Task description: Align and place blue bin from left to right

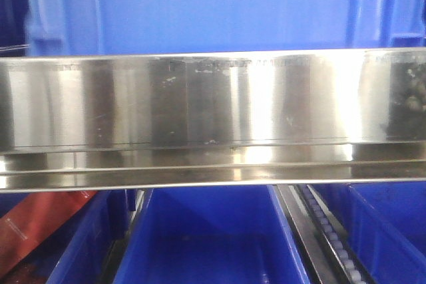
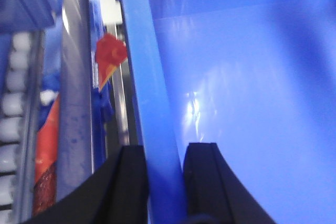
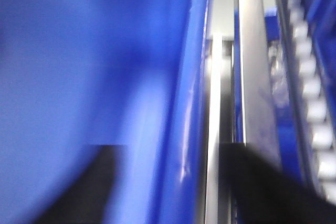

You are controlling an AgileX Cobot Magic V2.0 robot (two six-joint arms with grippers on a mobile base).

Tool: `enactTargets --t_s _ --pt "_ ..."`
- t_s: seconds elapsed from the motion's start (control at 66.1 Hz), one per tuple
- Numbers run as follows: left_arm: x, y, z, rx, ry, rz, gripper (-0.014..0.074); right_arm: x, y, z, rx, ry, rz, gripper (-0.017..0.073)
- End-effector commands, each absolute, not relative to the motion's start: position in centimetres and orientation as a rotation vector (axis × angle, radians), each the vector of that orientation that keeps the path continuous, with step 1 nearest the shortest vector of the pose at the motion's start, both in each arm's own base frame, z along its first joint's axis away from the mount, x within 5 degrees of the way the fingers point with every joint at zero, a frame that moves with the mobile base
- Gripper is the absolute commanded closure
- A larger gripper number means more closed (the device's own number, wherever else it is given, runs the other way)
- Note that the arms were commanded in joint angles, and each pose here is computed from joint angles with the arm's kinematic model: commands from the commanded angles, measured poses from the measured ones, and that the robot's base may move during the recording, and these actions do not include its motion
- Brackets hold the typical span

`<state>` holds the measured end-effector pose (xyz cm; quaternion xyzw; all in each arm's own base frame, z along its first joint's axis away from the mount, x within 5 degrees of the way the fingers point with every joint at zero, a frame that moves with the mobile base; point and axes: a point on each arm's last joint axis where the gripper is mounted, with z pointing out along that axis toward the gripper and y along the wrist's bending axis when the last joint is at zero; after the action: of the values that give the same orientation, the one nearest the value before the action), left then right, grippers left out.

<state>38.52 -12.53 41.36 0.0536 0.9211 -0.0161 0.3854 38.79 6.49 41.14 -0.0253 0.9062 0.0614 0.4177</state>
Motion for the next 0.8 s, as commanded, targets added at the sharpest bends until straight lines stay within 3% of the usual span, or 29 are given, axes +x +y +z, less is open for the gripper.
enactTargets --t_s 0.0,0.136,0.257,0.348,0.469,0.53,0.59,0.711,0.787 --pt "38.1 -12.4 42.8 0.149 2.282 -0.05 0.0277 38.7 6.0 42.0 -0.077 2.225 0.11 0.0046" --pt "38.0 -12.4 42.8 0.149 2.286 -0.049 -0.0039 37.9 5.8 43.0 -0.078 2.212 0.101 0.0" --pt "37.2 -12.0 43.6 0.142 2.286 -0.048 0.0046 36.4 5.6 44.8 -0.075 2.186 0.104 0.0" --pt "35.9 -11.5 45.0 0.136 2.267 -0.049 0.0055 34.6 5.3 46.4 -0.073 2.164 0.106 0.0005" --pt "33.4 -10.5 47.3 0.149 2.242 -0.041 0.0076 31.6 4.8 48.6 -0.07 2.139 0.109 0.0128" --pt "32.2 -10.0 48.2 0.16 2.233 -0.035 0.0123 30.3 4.6 49.4 -0.068 2.138 0.109 0.0246" --pt "30.6 -9.4 49.4 0.189 2.213 -0.019 0.0232 28.8 4.3 50.1 -0.067 2.136 0.109 0.0379" --pt "28.3 -8.4 51.1 0.208 2.176 0.001 0.052 26.3 3.9 50.7 -0.066 2.123 0.11 0.0628" --pt "26.8 -7.8 51.5 0.203 2.162 0.014 0.0701 24.7 3.7 50.5 -0.066 2.103 0.112 0.063"
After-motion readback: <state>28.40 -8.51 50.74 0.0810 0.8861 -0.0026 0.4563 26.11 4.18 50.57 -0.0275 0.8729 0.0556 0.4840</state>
